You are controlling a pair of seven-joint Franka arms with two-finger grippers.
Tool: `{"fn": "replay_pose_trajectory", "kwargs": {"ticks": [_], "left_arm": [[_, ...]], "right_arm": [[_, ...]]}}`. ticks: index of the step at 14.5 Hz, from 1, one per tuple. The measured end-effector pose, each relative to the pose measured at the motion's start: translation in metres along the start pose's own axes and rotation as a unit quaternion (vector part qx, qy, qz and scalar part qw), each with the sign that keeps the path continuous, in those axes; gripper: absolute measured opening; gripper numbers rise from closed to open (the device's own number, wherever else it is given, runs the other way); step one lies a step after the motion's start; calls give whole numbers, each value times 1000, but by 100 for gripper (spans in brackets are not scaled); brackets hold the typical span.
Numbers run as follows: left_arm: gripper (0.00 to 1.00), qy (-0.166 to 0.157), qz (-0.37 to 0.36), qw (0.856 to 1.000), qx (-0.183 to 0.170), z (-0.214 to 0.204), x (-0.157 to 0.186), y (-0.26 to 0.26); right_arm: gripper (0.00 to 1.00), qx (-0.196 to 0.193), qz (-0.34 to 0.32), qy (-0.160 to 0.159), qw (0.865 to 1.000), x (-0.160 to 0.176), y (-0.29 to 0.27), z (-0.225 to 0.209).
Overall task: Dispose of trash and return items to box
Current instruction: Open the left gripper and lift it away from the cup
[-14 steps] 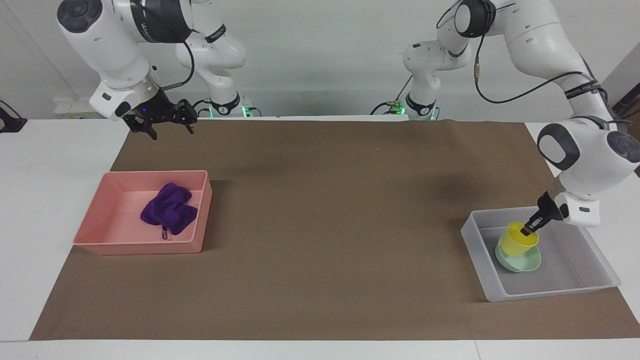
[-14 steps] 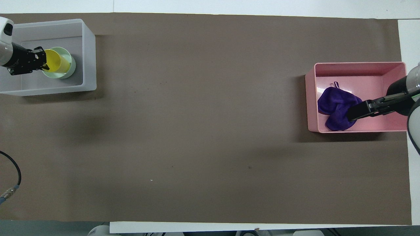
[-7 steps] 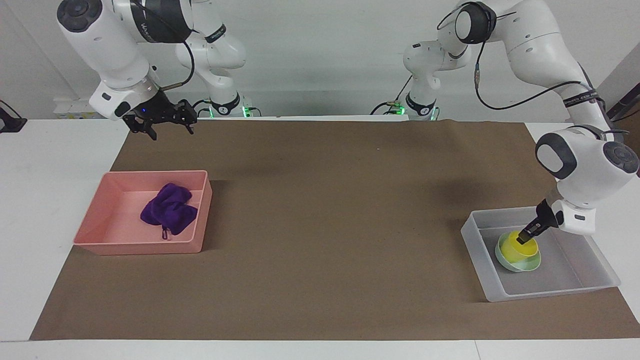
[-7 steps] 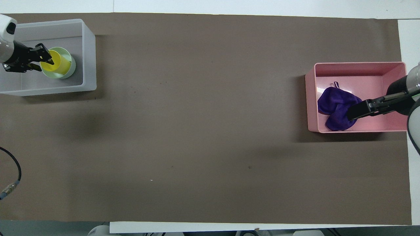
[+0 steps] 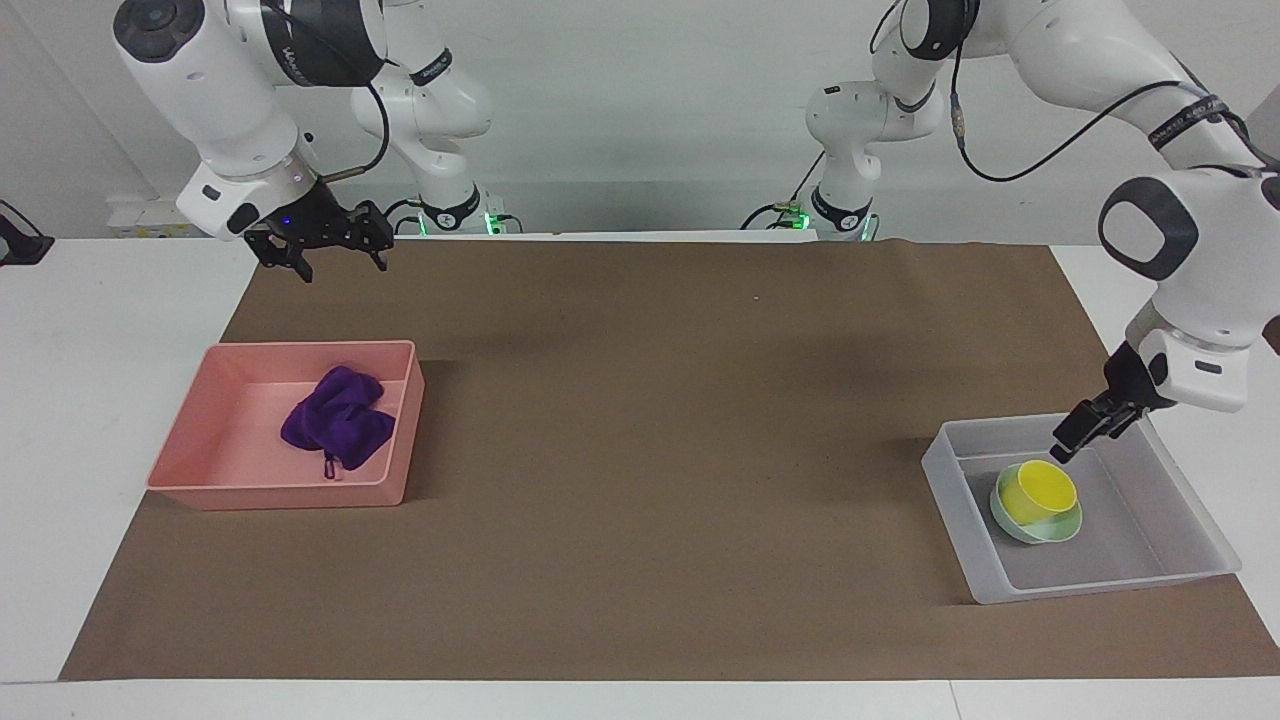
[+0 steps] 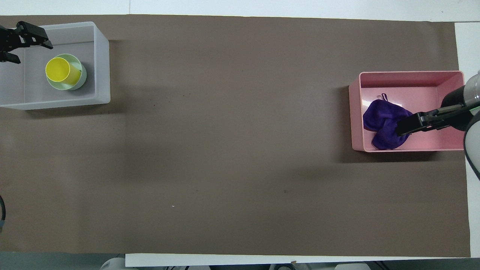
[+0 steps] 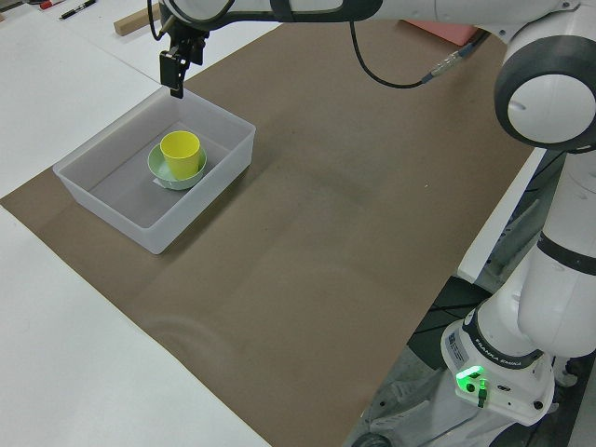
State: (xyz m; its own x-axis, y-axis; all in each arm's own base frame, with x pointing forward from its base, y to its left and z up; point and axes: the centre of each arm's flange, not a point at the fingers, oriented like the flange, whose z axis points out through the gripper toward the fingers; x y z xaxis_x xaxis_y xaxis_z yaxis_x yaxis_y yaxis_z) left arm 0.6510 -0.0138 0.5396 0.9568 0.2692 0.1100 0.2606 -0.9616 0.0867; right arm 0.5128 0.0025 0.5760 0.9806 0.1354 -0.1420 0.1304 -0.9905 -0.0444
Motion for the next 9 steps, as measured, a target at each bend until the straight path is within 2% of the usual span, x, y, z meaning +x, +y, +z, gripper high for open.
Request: {"fn": "replay_pose_trajectory", "kwargs": {"ticks": [2,5,7,9], "left_arm": [[100,-33,18,999,5,-32,-37,1],[100,-97,100,990,27,-56,-94,-1],[100,-102,120,987,30,-61,-113,-5],[100,-95,136,986,27,-64,-117,-11]], "right_arm": [[99,0,0,2,1000,0,0,4],[99,-1,0,3,1000,-1,0,4],[99,-1,0,4,1000,-2,0,3],[99,-1,0,4,1000,-2,0,3]]}}
